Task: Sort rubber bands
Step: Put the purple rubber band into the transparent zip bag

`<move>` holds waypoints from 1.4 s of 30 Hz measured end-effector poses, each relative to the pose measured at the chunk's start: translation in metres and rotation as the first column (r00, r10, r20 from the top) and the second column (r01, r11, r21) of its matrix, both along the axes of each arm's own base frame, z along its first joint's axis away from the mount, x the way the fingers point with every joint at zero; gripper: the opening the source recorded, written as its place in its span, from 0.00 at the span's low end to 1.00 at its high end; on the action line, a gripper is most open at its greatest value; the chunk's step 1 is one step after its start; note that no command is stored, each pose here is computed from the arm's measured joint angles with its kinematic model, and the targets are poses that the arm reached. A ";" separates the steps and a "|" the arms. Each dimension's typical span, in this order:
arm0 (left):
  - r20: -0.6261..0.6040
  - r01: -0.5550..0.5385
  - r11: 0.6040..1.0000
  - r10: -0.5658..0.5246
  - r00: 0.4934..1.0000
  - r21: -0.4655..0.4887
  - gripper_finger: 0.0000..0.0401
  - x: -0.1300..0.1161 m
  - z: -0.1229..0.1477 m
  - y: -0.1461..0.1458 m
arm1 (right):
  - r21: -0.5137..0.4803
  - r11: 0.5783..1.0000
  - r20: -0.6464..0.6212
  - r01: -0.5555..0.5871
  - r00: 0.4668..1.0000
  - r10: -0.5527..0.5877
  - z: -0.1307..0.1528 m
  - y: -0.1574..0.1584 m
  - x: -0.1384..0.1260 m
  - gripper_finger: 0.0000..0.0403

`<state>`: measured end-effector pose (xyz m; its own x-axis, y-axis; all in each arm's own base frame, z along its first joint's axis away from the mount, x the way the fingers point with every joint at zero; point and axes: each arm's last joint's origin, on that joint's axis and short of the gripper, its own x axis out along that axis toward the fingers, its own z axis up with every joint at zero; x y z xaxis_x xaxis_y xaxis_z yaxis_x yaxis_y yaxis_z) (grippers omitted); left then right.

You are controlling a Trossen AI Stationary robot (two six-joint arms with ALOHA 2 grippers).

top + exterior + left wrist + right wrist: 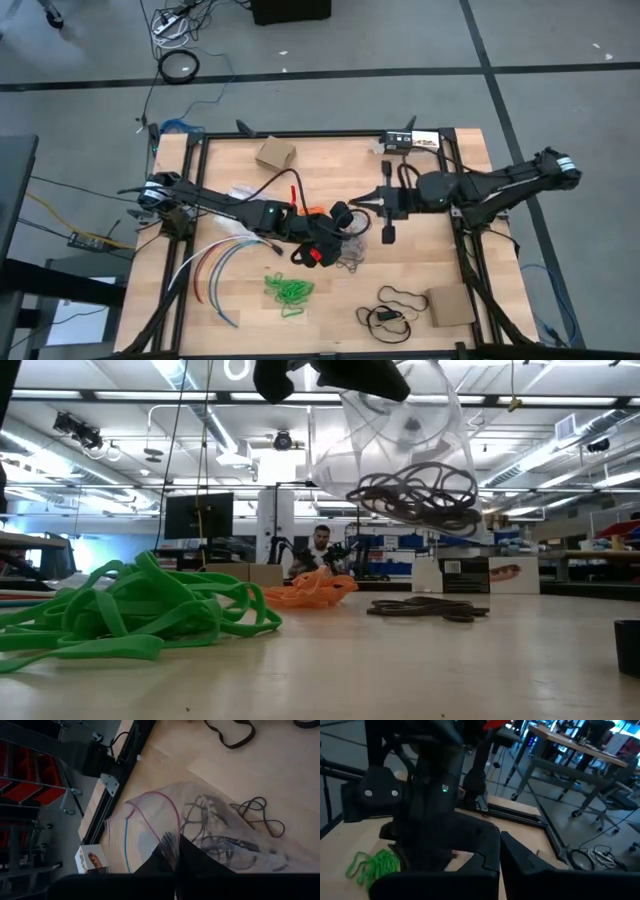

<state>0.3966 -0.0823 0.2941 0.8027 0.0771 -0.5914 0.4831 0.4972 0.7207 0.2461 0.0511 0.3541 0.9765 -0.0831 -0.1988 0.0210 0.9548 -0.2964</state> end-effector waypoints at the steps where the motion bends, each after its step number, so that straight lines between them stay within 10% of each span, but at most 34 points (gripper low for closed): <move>1: 0.001 -0.007 1.000 0.007 1.000 0.007 0.00 0.000 0.000 0.000 | -0.001 1.000 -0.004 -0.005 1.000 0.005 -0.001 0.002 0.002 0.00; 15: 0.022 -0.027 0.998 0.026 0.999 0.052 0.00 0.001 0.002 0.001 | 0.088 0.995 -0.253 0.047 0.967 -0.023 -0.026 0.004 -0.002 0.03; 29: 0.010 -0.024 0.997 0.024 1.000 0.076 0.00 0.000 0.001 0.001 | 0.049 0.986 -0.365 0.160 0.922 -0.132 -0.039 0.007 -0.009 0.55; 42: -0.009 -0.038 0.997 0.039 0.999 0.061 0.00 -0.001 -0.001 0.002 | 0.066 0.964 -0.525 0.258 0.830 -0.187 -0.134 0.002 -0.027 0.47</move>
